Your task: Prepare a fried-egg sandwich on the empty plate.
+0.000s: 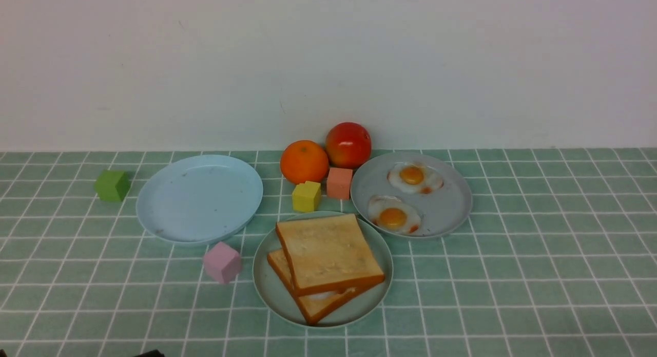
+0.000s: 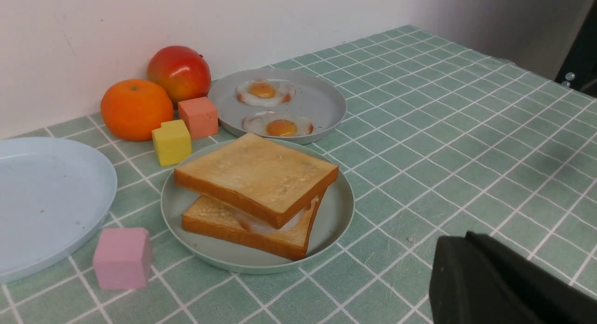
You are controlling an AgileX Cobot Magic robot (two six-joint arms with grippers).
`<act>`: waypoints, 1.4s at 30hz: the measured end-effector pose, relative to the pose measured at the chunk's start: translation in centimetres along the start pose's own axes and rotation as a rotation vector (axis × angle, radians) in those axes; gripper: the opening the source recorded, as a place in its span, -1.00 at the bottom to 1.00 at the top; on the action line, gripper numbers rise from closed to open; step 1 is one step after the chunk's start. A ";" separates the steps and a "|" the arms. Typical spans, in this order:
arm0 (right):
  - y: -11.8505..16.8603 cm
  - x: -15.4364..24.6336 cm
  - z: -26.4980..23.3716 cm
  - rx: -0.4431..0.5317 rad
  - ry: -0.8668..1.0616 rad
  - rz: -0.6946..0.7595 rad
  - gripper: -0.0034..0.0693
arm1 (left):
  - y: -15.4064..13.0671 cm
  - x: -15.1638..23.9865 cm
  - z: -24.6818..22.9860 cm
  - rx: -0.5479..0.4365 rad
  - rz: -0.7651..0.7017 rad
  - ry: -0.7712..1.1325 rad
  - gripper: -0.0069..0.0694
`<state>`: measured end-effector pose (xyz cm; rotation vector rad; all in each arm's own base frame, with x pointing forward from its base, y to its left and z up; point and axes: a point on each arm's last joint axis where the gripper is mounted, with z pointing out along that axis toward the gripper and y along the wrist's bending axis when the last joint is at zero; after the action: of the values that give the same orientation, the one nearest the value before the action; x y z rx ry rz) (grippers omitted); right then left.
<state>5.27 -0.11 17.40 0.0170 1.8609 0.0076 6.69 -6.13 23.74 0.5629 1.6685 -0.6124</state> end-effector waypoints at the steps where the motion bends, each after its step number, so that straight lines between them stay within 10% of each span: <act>1: 0.0 0.0 0.0 0.000 0.000 0.000 -0.92 | 0.0 0.0 0.0 0.000 0.000 0.000 -0.81; 12: 0.0 0.0 0.0 0.000 0.000 -0.001 -0.91 | 0.7 0.0 -0.1 -0.073 -0.028 -0.090 -0.83; 25: 0.0 0.0 0.0 0.001 0.004 -0.002 -0.89 | 4.3 6.1 -4.1 -0.731 -0.312 -0.081 -0.85; 42: 0.0 0.0 0.0 0.002 0.005 -0.003 -0.85 | 4.3 7.1 -4.2 -0.750 -0.375 0.005 -0.85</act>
<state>5.25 -0.12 17.40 0.0156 1.8661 0.0042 5.26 0.12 16.96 -0.2938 1.8626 -0.2038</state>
